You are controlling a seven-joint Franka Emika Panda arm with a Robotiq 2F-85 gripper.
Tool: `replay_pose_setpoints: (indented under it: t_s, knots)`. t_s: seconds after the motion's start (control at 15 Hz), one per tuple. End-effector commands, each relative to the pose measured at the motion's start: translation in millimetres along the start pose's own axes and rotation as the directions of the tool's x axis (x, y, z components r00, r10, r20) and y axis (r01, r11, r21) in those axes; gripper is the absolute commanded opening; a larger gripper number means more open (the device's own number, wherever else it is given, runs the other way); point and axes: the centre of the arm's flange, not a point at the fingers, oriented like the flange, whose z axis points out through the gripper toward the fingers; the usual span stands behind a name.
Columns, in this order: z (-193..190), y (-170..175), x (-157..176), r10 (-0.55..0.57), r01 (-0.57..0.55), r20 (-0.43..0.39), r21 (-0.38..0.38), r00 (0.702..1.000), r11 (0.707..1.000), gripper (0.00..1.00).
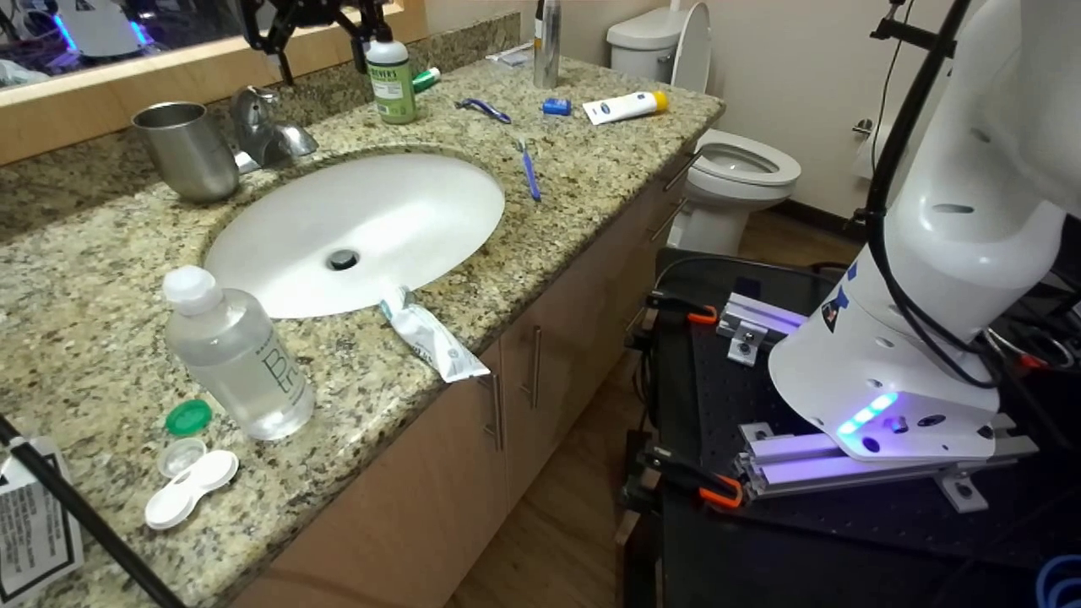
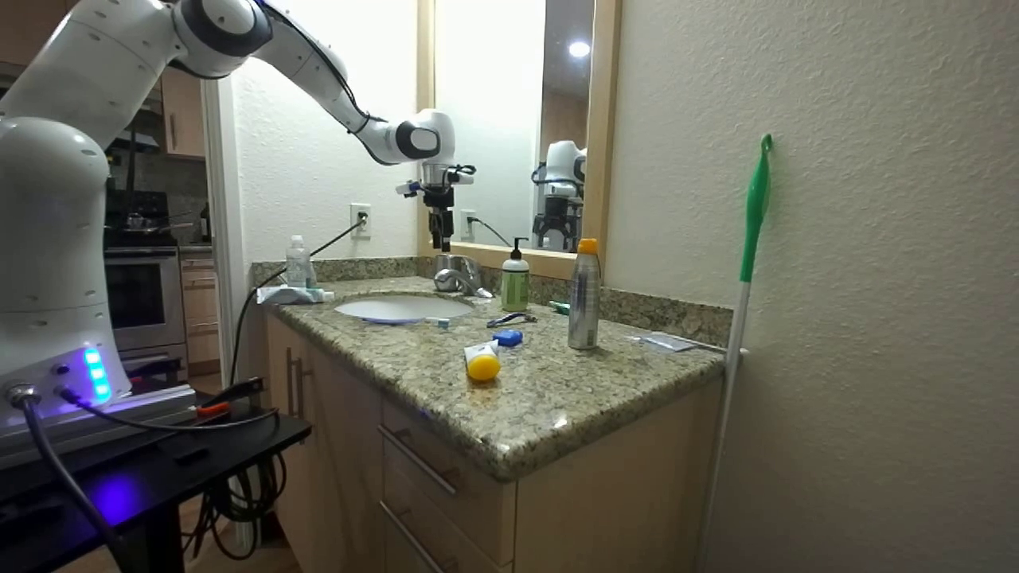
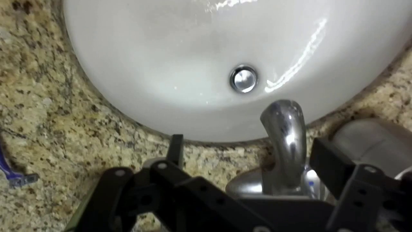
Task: Pull the faucet handle up
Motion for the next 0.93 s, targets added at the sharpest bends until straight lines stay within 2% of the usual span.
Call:
replay_pose_setpoints:
  t_s: [0.0,0.07,0.27,0.6,0.73,0.8,0.87]
  knots:
    - [10,0,32,0.031,-0.031,-0.043,0.007,0.999,0.999,1.00]
    - [0,2,13,0.017,-0.017,-0.035,0.004,0.999,1.000,1.00]
    - [9,3,21,0.022,-0.022,-0.036,-0.003,0.999,1.000,1.00]
    - [3,-24,17,-0.041,0.043,-0.056,0.034,0.998,0.998,1.00]
    - [7,-29,28,-0.035,0.037,-0.051,0.035,0.998,0.999,1.00]
    - [14,-29,36,-0.014,0.015,-0.079,0.013,0.997,1.000,1.00]
    - [2,-27,17,-0.026,0.027,-0.054,0.019,0.998,0.999,1.00]
